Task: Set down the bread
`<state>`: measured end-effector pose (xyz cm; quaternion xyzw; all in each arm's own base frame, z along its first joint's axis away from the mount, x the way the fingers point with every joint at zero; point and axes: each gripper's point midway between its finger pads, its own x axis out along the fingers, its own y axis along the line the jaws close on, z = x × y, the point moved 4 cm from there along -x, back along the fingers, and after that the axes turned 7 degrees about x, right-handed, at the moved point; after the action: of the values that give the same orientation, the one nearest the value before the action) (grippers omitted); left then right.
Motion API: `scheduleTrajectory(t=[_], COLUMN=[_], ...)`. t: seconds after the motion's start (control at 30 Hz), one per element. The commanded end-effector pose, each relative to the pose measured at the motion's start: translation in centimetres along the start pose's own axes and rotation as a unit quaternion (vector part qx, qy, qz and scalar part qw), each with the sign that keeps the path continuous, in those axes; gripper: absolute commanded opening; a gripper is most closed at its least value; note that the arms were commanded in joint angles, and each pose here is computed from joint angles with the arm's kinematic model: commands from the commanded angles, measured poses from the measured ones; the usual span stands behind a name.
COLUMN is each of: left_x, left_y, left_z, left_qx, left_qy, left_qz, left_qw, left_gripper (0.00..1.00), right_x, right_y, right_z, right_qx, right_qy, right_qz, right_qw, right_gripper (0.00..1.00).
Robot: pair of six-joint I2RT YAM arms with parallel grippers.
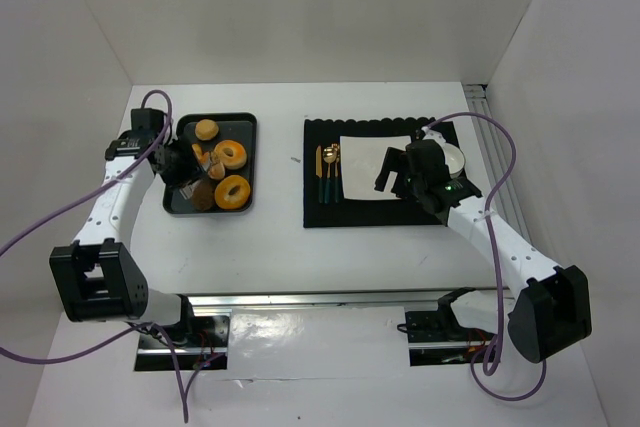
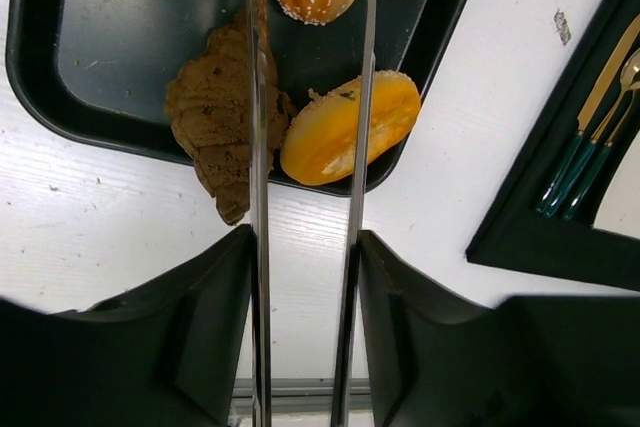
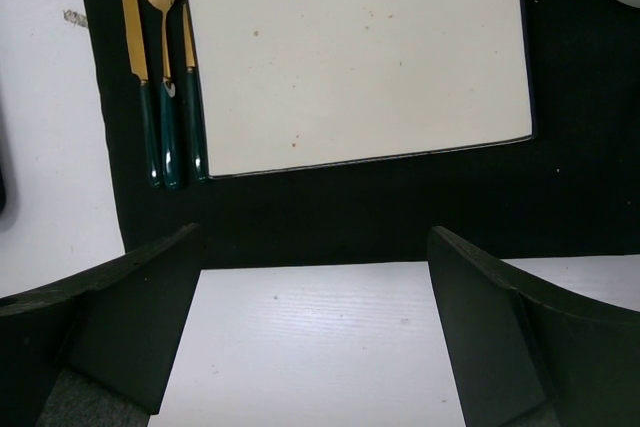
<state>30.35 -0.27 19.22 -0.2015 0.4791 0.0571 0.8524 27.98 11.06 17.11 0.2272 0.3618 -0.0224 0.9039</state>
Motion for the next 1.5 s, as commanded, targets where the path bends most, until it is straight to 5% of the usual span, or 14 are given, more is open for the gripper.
scheduleTrajectory(t=[0.0, 0.13, 0.37, 0.67, 0.93, 1.17, 1.47], left_x=[0.1, -1.6, -7.2, -6.6, -2.4, 4.4, 8.2], left_y=[-0.3, -0.2, -2.7, -18.8, -30.3, -36.9, -36.8], left_z=[0.6, 2.4, 5.3, 1.2, -2.4, -6.0, -7.8], left_qx=[-0.006, -0.004, 0.024, 0.144, 0.214, 0.237, 0.237], left_qy=[-0.013, -0.044, -0.127, -0.072, -0.002, 0.070, 0.099], left_qz=[-0.015, -0.009, -0.071, -0.319, -0.396, -0.408, -0.359], left_qw=[1.000, 0.999, 0.989, 0.934, 0.893, 0.879, 0.897], left_gripper=[0.55, 0.22, 0.18, 0.09, 0.09, 0.09, 0.40], right_x=[-1.0, -1.1, -2.5, -7.6, -13.1, -14.0, -13.8], right_y=[1.2, 0.7, 1.4, 1.4, -0.9, -2.3, -2.4], right_z=[1.5, 1.7, 2.9, 7.7, 8.6, 8.1, 7.9], right_qx=[0.007, 0.005, 0.009, 0.014, 0.043, 0.016, 0.019], right_qy=[-0.029, -0.033, -0.047, -0.131, -0.204, -0.184, -0.182], right_qz=[0.017, -0.001, 0.011, -0.023, -0.029, -0.078, -0.079], right_qw=[0.999, 0.999, 0.999, 0.991, 0.978, 0.980, 0.980], right_gripper=[0.99, 0.99, 0.99, 0.99, 0.99, 0.99, 0.99])
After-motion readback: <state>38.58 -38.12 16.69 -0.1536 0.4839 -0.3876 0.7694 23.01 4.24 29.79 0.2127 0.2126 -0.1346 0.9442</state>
